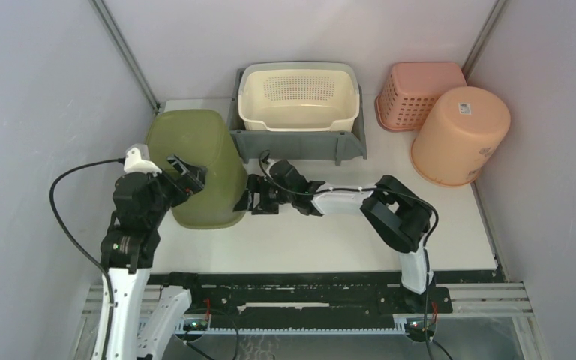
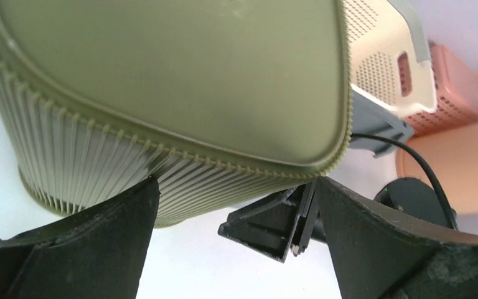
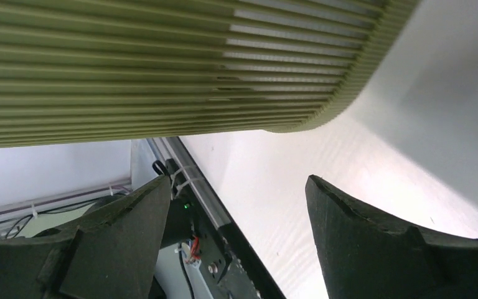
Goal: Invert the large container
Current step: Move the container to the corner of the board.
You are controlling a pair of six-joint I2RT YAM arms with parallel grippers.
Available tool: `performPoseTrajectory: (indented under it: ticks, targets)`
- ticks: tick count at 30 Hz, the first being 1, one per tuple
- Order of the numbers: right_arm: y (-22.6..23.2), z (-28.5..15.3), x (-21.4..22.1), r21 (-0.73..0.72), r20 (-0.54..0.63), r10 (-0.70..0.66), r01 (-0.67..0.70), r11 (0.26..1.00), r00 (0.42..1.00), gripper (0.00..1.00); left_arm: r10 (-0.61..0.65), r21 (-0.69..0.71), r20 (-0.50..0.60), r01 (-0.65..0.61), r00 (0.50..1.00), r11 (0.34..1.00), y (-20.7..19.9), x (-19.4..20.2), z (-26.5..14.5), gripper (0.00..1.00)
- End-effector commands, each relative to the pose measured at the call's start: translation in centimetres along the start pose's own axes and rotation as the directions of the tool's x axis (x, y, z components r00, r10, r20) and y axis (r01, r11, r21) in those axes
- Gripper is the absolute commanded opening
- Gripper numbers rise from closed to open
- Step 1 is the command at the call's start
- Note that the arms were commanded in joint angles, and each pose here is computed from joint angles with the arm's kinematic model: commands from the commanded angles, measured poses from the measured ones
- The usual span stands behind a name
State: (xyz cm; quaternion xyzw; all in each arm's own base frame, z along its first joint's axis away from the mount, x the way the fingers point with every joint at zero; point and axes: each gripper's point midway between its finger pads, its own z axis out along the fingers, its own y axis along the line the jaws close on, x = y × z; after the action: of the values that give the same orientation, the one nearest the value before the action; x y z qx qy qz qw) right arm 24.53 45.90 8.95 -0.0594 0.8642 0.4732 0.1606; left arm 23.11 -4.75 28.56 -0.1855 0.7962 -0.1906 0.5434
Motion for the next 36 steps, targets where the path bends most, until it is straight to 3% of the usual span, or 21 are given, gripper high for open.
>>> performPoseTrajectory:
  ticks: [1, 7, 12, 19, 22, 30, 36]
  targets:
    - [2.8, 2.1, -1.0, -0.103, -0.028, -0.062, 0.059, 0.993, 0.998, 0.87, -0.021, 0.033, 0.039, 0.02, 0.999, 0.999, 0.2, -1.7, 2.7, 1.0]
    - [2.9, 6.8, -4.7, -0.078, -0.013, -0.051, 0.049, 0.996, 0.999, 0.86, -0.077, 0.029, 0.08, 0.075, 0.994, 0.997, 0.9, -3.3, 4.9, 1.0]
    - [5.1, 10.3, -9.4, -0.15, 0.014, -0.062, 0.063, 0.987, 0.998, 0.86, -0.106, -0.002, 0.103, 0.106, 0.989, 0.994, 2.0, -4.3, 6.7, 1.0]
    - [3.8, 12.1, -14.4, -0.149, 0.09, 0.012, 0.002, 0.989, 0.996, 0.86, -0.175, -0.013, 0.103, 0.178, 0.979, 0.984, 2.9, -5.7, 9.2, 1.0]
    - [3.5, 10.6, -15.4, -0.188, 0.101, 0.029, -0.01, 0.982, 0.994, 0.86, -0.178, -0.032, 0.103, 0.183, 0.979, 0.983, 3.3, -5.9, 9.8, 1.0]
    - [9.0, 0.5, -13.2, -0.303, 0.128, -0.156, 0.188, 0.934, 0.98, 0.86, -0.203, -0.052, 0.135, 0.212, 0.97, 0.976, 3.6, -4.6, 7.0, 0.97]
    - [7.7, -5.7, -9.4, -0.285, 0.095, -0.173, 0.193, 0.939, 0.98, 0.86, -0.267, -0.141, 0.138, 0.286, 0.954, 0.948, 6.1, -1.2, 7.0, 0.97]
